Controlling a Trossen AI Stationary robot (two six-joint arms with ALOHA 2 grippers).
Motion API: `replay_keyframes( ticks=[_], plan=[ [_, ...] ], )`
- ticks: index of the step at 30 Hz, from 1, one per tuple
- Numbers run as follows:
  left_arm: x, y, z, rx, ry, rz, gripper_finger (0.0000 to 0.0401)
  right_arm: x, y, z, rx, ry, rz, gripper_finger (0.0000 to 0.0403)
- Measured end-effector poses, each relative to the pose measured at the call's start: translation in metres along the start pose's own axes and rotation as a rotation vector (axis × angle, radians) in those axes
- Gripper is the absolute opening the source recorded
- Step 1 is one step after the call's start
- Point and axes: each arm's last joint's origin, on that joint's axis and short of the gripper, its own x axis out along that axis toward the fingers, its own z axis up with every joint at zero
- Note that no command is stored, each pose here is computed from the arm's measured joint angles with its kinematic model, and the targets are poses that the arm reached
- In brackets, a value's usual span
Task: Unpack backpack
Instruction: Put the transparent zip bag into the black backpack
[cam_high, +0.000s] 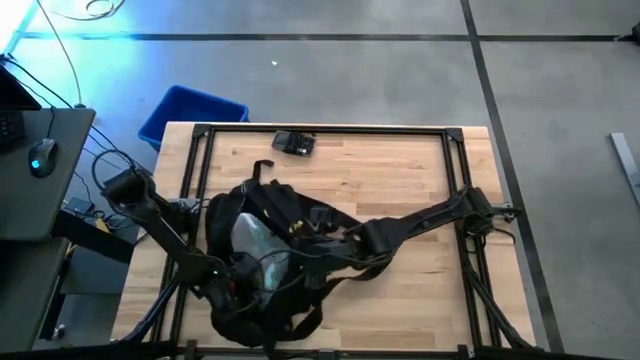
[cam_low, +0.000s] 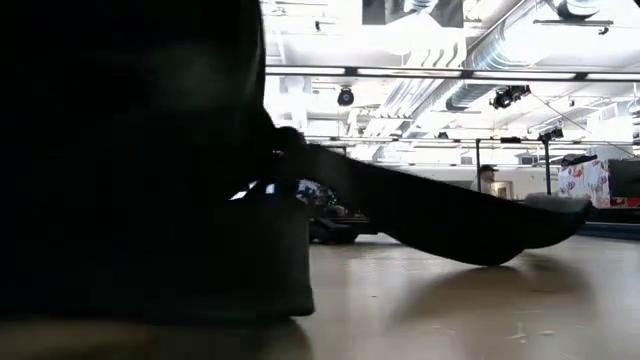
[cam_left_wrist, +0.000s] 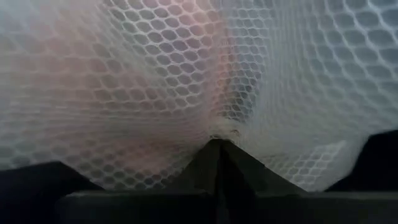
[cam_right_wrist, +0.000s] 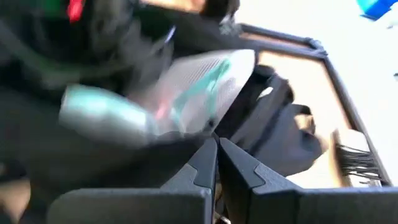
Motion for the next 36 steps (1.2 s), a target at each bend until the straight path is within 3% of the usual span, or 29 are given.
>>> replay_keyframes(
  ticks=[4, 8, 11, 15, 19, 23, 31, 36],
  plan=[
    [0.021, -0.013, 0.0, 0.002, 0.002, -0.101, 0.0, -0.013, 0.006, 0.006, 0.011, -0.075, -0.11, 0.0],
    [0.02, -0.017, 0.0, -0.037, 0.063, -0.146, 0.0, -0.021, 0.007, 0.011, 0.085, -0.115, -0.079, 0.0],
    [0.003, -0.017, 0.005, -0.043, 0.1, -0.183, 0.0, -0.012, 0.01, 0.006, 0.091, -0.079, -0.072, 0.0],
    [-0.034, -0.018, 0.018, -0.066, 0.142, -0.287, 0.0, -0.004, 0.007, 0.005, 0.126, -0.046, 0.044, 0.0],
    [-0.066, -0.016, 0.029, -0.084, 0.038, -0.38, 0.0, 0.006, -0.004, 0.005, 0.143, -0.034, 0.037, 0.0014],
    [-0.082, -0.011, 0.036, -0.114, -0.012, -0.404, 0.0, 0.02, -0.017, 0.005, 0.183, -0.019, 0.082, 0.0072],
    [-0.089, -0.018, 0.054, -0.166, -0.232, -0.479, 0.0, 0.051, -0.017, -0.015, 0.197, 0.141, 0.101, 0.0236],
    [-0.097, -0.025, 0.073, -0.156, -0.42, -0.449, 0.0, 0.048, -0.017, -0.032, 0.304, 0.308, 0.062, 0.0279]
  ],
)
